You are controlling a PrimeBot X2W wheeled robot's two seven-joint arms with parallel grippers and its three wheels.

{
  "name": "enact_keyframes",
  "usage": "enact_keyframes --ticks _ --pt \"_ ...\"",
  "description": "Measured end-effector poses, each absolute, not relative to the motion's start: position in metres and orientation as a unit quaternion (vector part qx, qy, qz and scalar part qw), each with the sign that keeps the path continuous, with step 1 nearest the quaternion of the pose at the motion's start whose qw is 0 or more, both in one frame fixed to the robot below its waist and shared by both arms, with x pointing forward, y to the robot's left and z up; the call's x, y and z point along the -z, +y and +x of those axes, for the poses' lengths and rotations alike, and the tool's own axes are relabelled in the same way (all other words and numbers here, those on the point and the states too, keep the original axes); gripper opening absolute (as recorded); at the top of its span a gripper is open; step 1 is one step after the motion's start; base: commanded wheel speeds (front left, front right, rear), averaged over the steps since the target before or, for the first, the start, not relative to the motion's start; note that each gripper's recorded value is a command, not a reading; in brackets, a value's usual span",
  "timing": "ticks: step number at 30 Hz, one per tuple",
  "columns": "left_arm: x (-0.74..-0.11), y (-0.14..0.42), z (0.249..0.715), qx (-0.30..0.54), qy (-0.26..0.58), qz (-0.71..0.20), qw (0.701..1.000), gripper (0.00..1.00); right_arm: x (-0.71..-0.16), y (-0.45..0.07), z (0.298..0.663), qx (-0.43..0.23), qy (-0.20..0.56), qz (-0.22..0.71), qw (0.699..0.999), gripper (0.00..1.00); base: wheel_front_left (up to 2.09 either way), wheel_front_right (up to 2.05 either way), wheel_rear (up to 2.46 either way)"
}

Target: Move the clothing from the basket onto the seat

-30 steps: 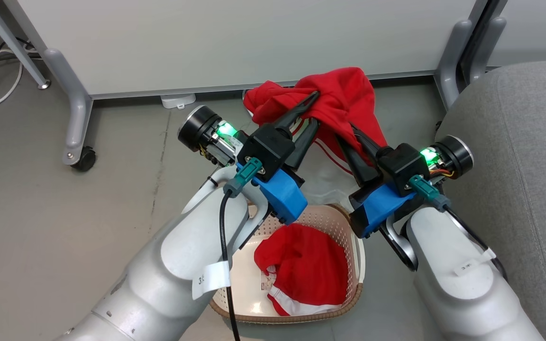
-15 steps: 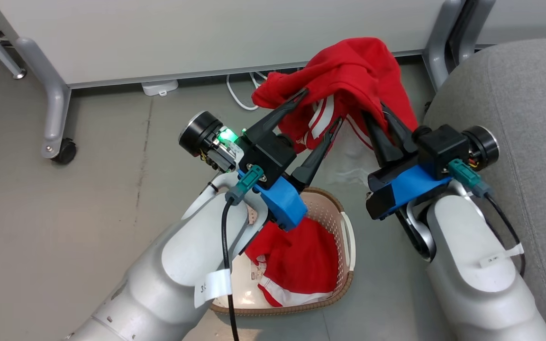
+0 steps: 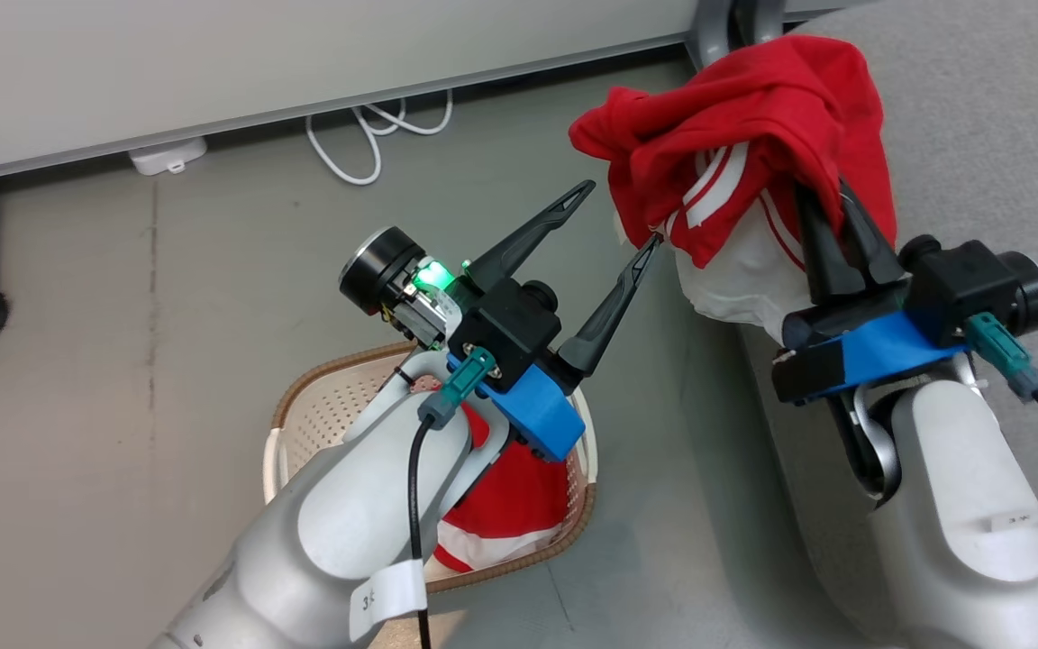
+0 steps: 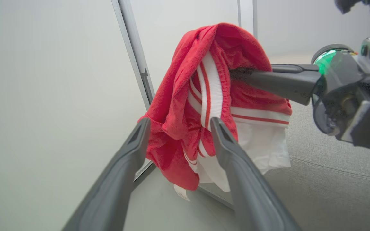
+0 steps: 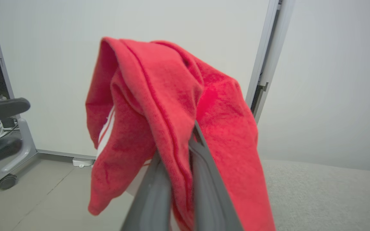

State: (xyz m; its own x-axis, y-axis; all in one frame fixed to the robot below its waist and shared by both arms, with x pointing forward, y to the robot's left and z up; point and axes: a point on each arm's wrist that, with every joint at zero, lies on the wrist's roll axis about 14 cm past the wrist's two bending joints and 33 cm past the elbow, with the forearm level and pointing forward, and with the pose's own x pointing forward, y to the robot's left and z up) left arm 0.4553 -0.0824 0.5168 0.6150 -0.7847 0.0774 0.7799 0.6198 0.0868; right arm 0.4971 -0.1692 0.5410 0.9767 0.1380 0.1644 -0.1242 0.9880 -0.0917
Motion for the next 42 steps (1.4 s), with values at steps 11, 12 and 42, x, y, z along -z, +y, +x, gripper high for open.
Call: enact_keyframes --ticks 11,12,42 --pt "-0.504 -0.121 0.437 0.487 -0.050 -0.008 0.872 1.00 -0.533 -0.257 0.456 0.053 -0.072 -0.056 0.994 0.00 0.00 0.00 0.00" --pt "-0.501 -0.128 0.432 0.498 -0.048 -0.011 0.866 1.00 -0.532 -0.273 0.446 0.077 -0.068 -0.056 0.993 0.00 0.00 0.00 0.00" --pt "-0.467 -0.152 0.444 0.536 -0.044 -0.029 0.843 1.00 -0.598 -0.324 0.466 0.146 -0.168 -0.092 0.971 0.00 0.00 0.00 0.00"
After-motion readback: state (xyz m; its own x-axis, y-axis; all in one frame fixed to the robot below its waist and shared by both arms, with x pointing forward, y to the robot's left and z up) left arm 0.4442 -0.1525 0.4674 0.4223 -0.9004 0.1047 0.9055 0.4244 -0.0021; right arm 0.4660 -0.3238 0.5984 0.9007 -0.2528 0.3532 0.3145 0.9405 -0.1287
